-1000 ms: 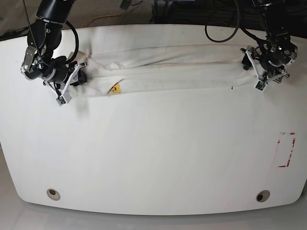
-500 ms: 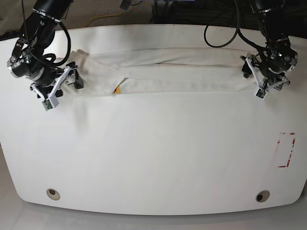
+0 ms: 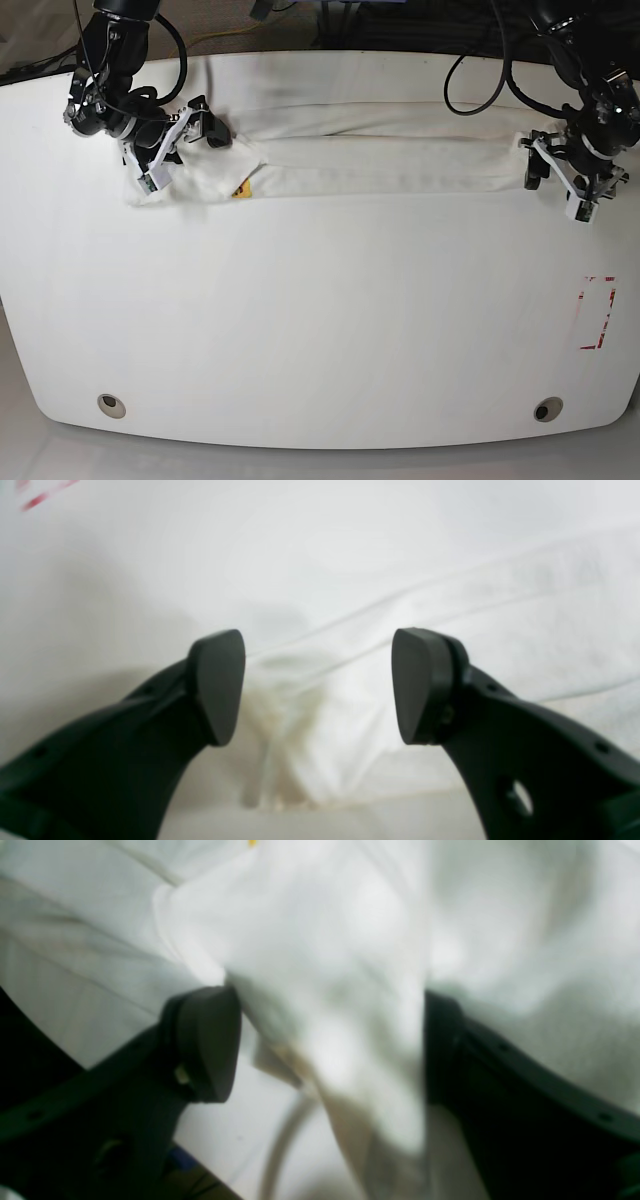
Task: Fold the T-shirt properly
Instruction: 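Release the folded strip and regrasp its edge with both grippers, smoothing, then grasp the strip's end with the left gripper and fold it toward the right gripper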
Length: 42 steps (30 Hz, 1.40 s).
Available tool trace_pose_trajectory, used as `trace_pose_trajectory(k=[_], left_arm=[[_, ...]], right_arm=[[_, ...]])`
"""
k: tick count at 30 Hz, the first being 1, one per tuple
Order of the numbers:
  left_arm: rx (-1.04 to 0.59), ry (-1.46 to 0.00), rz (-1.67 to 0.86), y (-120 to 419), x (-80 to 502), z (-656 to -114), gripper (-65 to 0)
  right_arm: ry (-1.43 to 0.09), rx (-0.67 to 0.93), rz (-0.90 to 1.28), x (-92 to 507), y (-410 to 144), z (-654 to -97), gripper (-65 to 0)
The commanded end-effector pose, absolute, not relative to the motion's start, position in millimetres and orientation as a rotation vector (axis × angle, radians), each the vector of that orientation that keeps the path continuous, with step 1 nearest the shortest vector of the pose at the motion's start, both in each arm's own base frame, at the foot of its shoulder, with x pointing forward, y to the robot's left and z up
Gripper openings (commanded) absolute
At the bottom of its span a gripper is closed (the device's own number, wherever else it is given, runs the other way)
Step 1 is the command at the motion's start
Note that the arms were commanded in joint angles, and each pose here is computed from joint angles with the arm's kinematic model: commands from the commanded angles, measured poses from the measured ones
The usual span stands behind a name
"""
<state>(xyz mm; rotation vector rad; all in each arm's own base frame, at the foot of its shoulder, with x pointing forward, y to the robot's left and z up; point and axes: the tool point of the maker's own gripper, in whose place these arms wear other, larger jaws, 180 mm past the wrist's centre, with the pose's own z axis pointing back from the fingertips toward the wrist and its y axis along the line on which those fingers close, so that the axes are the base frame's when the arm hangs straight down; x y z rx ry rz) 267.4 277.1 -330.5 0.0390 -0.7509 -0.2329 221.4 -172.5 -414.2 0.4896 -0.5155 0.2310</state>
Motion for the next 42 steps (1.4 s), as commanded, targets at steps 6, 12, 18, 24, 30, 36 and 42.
trace_pose_trajectory(k=[6, 12, 18, 24, 30, 36, 42], left_arm=[[0.006, -0.756, -0.029, 324, 248, -326, -12.6], [-0.025, -0.655, 0.002, 336, 226, -356, -12.4], [-0.071, -0.643, 0.038, 334, 215, -378, -12.4], [-0.144, -0.586, 0.033, 317, 211, -404, -12.4], [-0.154, -0.573, 0.035, 314, 209, -408, -15.6], [-0.153, -0.581, 0.031, 314, 212, -406, -58.2], [-0.130, -0.614, -0.050, 302, 224, -389, -57.4]], right_arm=[[-0.483, 0.447, 0.256, 225, -179, -420, -16.2], [-0.487, 0.451, 0.255, 226, -178, -420, -16.2], [-0.494, 0.453, 0.257, 227, -177, -418, -16.2], [-0.497, 0.456, 0.257, 228, -176, -417, -16.2], [-0.499, 0.458, 0.257, 228, -176, -417, -16.2], [-0.495, 0.458, 0.255, 228, -176, -418, -16.2], [-0.496, 0.461, 0.254, 228, -175, -418, -16.2]])
